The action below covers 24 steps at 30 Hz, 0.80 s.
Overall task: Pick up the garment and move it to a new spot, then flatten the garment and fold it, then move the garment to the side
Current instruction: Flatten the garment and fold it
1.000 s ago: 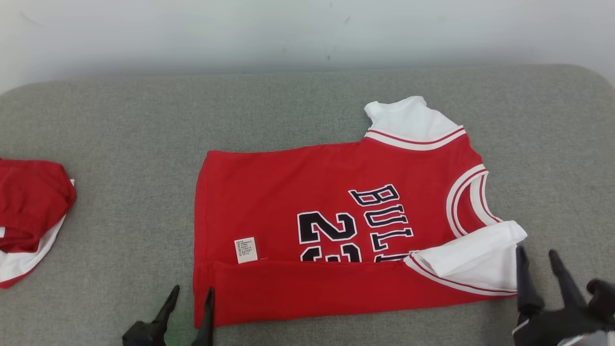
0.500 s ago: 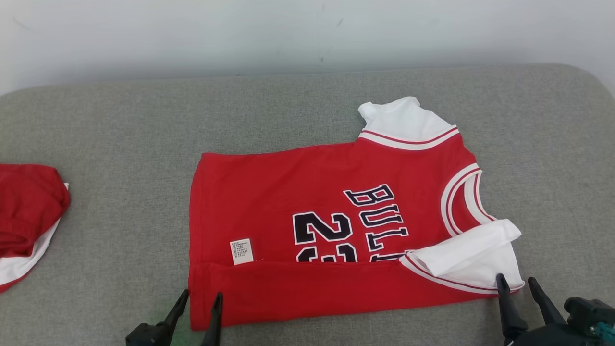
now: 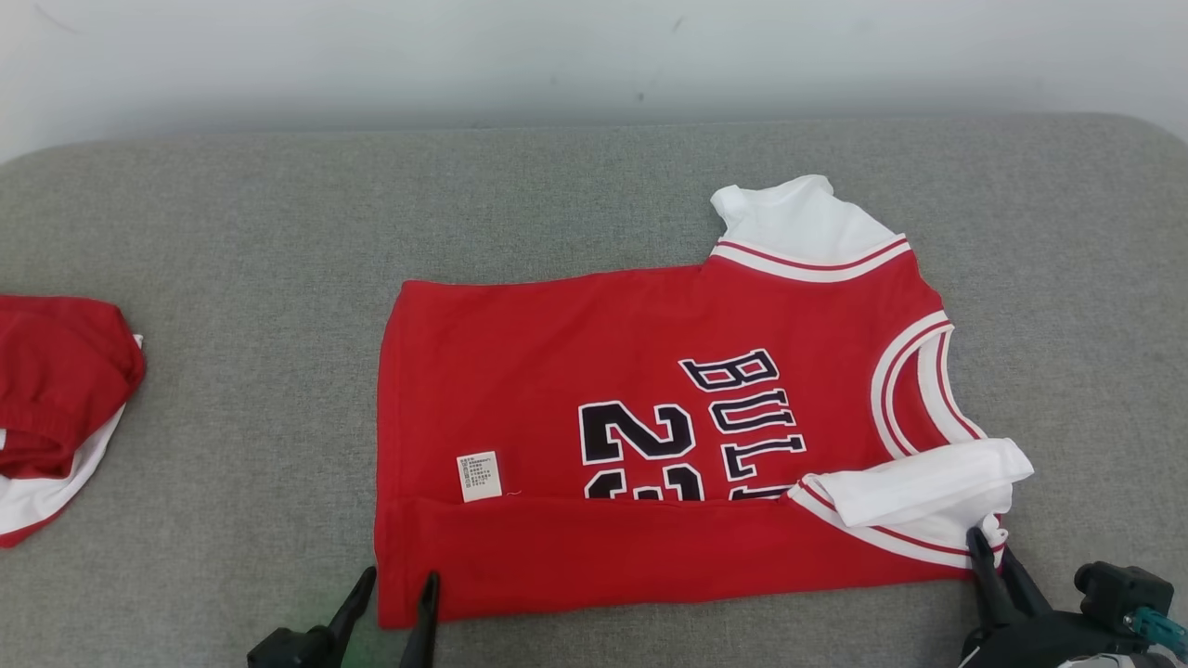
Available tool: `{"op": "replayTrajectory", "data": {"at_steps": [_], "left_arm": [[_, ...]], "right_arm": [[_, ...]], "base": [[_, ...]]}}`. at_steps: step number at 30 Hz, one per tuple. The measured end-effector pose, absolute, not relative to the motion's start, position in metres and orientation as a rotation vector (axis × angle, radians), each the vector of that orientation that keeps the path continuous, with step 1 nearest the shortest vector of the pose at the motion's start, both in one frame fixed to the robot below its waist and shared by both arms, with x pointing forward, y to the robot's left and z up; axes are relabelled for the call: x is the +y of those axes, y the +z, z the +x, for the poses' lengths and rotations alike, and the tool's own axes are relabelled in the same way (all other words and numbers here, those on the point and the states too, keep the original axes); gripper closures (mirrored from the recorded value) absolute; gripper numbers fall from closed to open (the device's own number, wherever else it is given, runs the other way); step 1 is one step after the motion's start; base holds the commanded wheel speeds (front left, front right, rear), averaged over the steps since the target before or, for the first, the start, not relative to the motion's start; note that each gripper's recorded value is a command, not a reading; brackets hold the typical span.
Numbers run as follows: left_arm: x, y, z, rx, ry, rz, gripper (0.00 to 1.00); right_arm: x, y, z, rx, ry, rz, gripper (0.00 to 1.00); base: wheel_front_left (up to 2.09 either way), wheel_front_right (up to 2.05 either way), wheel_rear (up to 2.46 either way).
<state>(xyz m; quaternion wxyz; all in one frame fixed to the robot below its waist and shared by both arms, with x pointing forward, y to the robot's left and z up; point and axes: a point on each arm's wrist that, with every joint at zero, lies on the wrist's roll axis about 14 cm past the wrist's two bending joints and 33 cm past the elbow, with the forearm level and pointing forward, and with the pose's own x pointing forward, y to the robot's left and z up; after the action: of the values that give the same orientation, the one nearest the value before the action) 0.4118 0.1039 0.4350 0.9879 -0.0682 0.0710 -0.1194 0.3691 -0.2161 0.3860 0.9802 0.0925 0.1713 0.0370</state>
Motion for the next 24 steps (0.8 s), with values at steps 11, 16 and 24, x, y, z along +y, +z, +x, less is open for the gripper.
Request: {"op": "replayTrajectory", "data": {"at_steps": [11,16,24], "left_arm": [[0.089,0.407,0.403,0.257,-0.257,-0.311,0.75],[0.084,0.403,0.403,0.279,-0.265,-0.351,1.00],[0.093,0.410,0.401,0.261,-0.249,-0.311,1.00]], "right_arm": [[-0.213,0.391,0.371,0.334,0.090,0.189,1.00],[-0.211,0.398,0.373,0.312,0.097,0.191,1.00],[-0.207,0.402,0.368,0.299,0.110,0.190,1.00]], "base": [[0.00,0.00,0.00],[0.00,0.00,0.00],[0.00,0.00,0.00]]}}
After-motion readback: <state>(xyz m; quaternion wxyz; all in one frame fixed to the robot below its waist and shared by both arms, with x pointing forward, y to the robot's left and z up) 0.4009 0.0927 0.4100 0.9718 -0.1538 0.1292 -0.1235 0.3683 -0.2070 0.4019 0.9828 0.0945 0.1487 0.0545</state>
